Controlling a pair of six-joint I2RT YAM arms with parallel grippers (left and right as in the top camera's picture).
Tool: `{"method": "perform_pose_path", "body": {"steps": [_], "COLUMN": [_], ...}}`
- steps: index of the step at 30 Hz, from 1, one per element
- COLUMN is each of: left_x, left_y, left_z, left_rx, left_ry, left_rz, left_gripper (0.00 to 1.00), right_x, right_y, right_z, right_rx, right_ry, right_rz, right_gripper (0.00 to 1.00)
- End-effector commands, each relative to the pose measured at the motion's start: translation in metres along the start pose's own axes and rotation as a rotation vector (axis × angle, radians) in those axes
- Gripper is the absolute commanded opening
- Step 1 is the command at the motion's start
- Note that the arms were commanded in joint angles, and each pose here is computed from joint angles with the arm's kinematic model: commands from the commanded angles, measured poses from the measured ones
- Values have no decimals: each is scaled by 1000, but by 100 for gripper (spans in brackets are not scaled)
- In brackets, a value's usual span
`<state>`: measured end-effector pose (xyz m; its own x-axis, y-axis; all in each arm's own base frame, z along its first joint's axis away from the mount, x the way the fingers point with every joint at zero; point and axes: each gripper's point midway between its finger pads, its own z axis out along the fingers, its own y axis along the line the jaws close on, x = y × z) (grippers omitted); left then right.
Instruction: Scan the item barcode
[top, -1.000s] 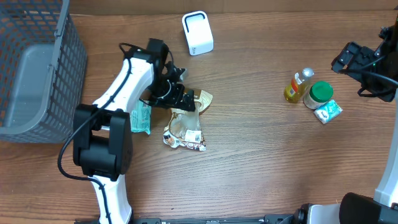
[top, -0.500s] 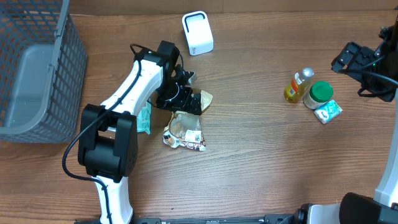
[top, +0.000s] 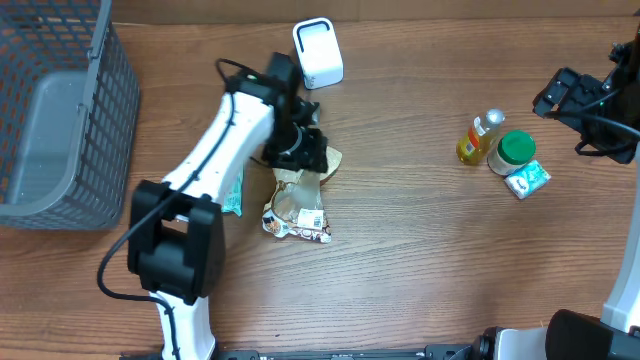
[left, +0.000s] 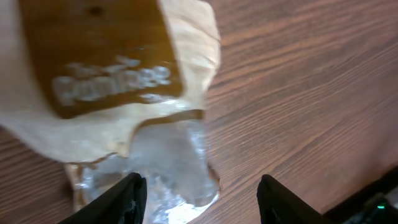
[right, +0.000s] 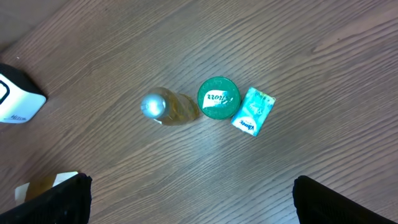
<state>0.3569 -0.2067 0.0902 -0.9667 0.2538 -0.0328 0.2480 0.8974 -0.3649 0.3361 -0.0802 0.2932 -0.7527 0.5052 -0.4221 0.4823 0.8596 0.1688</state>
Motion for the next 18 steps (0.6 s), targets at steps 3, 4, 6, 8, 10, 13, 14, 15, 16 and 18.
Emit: {"method": "perform_pose_path", "body": {"steps": [3,4,6,8,10,13,14,15,16,18], "left_x": [14,15,16,16,16,16,15,15,15,16], "left_y": [3,4,3,3,6,6,6,6,6,4], "left_z": [17,18,19,19,18,18,19,19,19,20], "left_rx": [-187,-209,-232,-253,-275,-274,-273,-273,-273,-268], "left_ry": [23,23,22,16,9,8,7,7,8,11], "left_rz": [-6,-11,-16,-26,-39,-47,-47,-47,-47,-44], "left_gripper": [23,17,7,7,7,4,4,4,4,4], "right_x": [-5,-5,-5,-5,-5,-5,-5,-5,-5,-5], "right_y": [0,0,0,0,0,0,0,0,0,0], "right_z": [-9,-9,-9,-9,-9,-9,-9,-9,-9,-9], "right_rx": [-5,-5,-5,-5,-5,-5,-5,-5,-5,-5], "right_ry": [-34,-34,-34,-34,-34,-34,-34,-34,-34,-34], "right_rz": [4,4,4,4,4,4,4,4,4,4], "right_gripper": [100,100,100,100,100,100,100,100,100,100]}}
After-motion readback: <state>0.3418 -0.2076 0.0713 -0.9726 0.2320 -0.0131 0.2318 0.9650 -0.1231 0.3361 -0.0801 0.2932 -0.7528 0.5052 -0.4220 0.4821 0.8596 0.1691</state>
